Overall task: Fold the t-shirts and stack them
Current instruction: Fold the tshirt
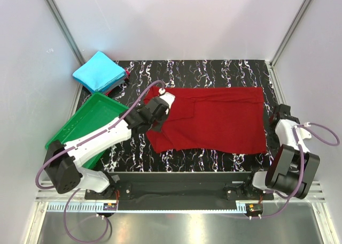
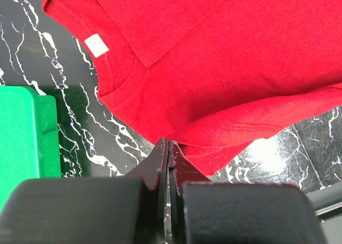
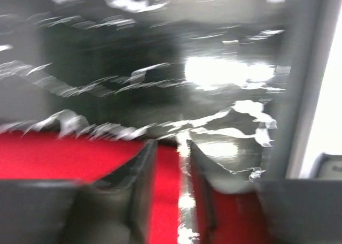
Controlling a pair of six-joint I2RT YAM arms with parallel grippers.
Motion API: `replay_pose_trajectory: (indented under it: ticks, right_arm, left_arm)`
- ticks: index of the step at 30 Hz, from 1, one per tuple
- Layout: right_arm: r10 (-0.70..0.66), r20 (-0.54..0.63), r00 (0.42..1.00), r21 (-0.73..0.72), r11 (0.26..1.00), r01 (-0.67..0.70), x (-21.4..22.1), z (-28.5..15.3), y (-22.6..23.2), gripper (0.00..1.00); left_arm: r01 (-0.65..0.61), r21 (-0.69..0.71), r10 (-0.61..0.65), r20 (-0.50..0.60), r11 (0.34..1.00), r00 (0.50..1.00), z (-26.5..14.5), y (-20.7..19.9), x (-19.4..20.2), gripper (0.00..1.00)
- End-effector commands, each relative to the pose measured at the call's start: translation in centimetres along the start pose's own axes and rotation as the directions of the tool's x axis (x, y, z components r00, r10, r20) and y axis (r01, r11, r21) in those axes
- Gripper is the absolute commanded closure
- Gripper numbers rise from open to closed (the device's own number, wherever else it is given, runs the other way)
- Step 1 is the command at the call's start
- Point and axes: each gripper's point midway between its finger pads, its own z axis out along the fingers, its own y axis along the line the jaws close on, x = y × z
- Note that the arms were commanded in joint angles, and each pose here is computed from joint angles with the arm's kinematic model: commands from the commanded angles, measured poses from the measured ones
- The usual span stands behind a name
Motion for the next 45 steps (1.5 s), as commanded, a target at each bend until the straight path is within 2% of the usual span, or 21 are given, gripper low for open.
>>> replay_pose_trajectory:
  ticks: [1,3,4,5,7,14,17,21,24,30,34,40,42,45]
  right_arm:
    - [-0.076,-0.015,0.997,-0.289,0.955,0.068,-1.2,-3.3,4.9,0.68]
    - [-0.116,-0.103,0.988,-0.387,0.92,0.067,1.1,-4.2,5.6,0.79]
    - [-0.103,-0.107,0.989,-0.444,0.895,0.045,1.1,-5.0,6.3,0.87]
    - [-0.104,-0.126,0.987,-0.469,0.883,0.033,1.6,-5.2,6.4,0.9]
    - [-0.12,-0.183,0.976,-0.511,0.86,0.01,3.3,-5.3,6.8,0.92]
    - [-0.118,-0.26,0.958,-0.444,0.896,-0.01,5.8,-1.9,7.6,0.98]
    - [-0.117,-0.239,0.964,-0.399,0.917,0.013,5.7,-0.4,7.6,0.98]
    - [-0.107,-0.087,0.99,-0.272,0.959,0.08,2.6,1.4,6.3,0.97]
    - [-0.078,0.009,0.997,-0.187,0.979,0.078,0.2,1.8,5.5,0.96]
    - [-0.055,0.041,0.998,-0.096,0.994,0.059,-2.5,2.6,5.0,0.95]
    - [-0.029,0.022,0.999,-0.049,0.998,0.03,-3.3,2.5,4.0,0.94]
    - [0.017,0.089,0.996,-0.006,1.0,-0.016,-4.9,1.5,2.6,0.87]
    - [0.019,0.066,0.998,-0.037,0.999,-0.016,-4.8,0.9,3.1,0.85]
    - [-0.014,-0.008,1.0,-0.162,0.987,0.013,-4.0,-0.7,4.9,0.82]
  left_arm:
    - [0.017,0.034,-0.019,0.051,0.999,0.999,-0.6,-0.5,-1.9,1.0]
    - [0.016,0.028,-0.017,0.046,0.999,0.999,-0.4,-0.5,-1.7,1.0]
    - [0.012,0.027,-0.013,0.042,1.0,0.999,-0.3,-0.5,-1.6,1.0]
    - [0.011,0.027,-0.012,0.039,1.0,0.999,-0.2,-0.5,-1.5,1.0]
    - [0.006,0.026,-0.007,0.033,1.0,0.999,-0.1,-0.5,-1.4,1.0]
    - [0.009,0.015,-0.009,0.023,1.0,1.0,0.2,-0.4,-1.2,1.0]
    - [0.009,0.007,-0.009,0.016,1.0,1.0,0.4,-0.3,-0.9,1.0]
    - [0.011,-0.011,-0.011,0.009,1.0,1.0,0.7,0.0,-0.6,1.0]
    - [0.013,-0.034,-0.013,0.006,0.999,1.0,0.7,0.4,-0.3,1.0]
    - [0.032,-0.034,-0.032,0.012,0.999,0.999,0.3,0.6,0.1,1.0]
    - [0.028,-0.069,-0.027,0.007,0.997,1.0,0.3,1.3,1.0,1.0]
    - [0.052,-0.056,-0.051,0.017,0.997,0.999,-0.3,1.3,1.3,1.0]
    - [0.06,-0.041,-0.059,0.021,0.997,0.998,-0.5,1.1,1.3,1.0]
    - [0.062,-0.038,-0.06,0.034,0.997,0.998,-0.5,1.1,1.1,1.0]
